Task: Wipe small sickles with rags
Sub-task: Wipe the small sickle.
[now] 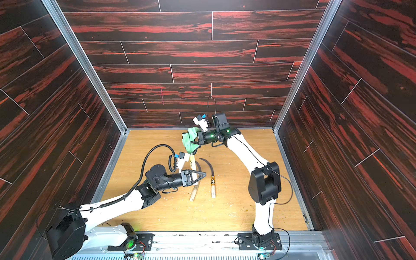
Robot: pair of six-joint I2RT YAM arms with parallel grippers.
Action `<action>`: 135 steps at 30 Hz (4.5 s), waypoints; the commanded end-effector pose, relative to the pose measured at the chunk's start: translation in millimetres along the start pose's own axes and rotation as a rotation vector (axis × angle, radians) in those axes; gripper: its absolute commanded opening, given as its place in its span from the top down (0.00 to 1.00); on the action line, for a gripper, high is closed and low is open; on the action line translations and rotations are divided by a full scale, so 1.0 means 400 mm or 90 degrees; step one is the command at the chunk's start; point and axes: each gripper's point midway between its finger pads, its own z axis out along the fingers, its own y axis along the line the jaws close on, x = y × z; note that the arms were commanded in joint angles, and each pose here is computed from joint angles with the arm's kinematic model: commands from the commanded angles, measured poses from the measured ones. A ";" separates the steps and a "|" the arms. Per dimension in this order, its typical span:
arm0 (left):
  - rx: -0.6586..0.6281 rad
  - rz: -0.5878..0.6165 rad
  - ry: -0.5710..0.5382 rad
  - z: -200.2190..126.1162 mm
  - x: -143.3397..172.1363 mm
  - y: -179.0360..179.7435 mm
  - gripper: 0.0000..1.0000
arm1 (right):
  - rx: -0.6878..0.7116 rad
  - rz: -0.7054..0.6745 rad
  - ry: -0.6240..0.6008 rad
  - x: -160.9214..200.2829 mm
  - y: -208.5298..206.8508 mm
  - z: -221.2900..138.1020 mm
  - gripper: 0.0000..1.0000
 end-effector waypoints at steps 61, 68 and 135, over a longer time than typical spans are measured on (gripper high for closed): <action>-0.308 0.143 0.181 -0.077 0.103 0.168 1.00 | 0.208 -0.049 0.070 0.216 0.074 -0.083 1.00; -0.311 0.165 0.210 -0.088 0.127 0.161 1.00 | 0.191 -0.052 0.066 0.162 0.063 -0.061 1.00; -0.166 0.134 -0.096 -0.135 0.008 0.047 1.00 | 0.142 -0.033 -0.030 0.133 0.018 -0.168 1.00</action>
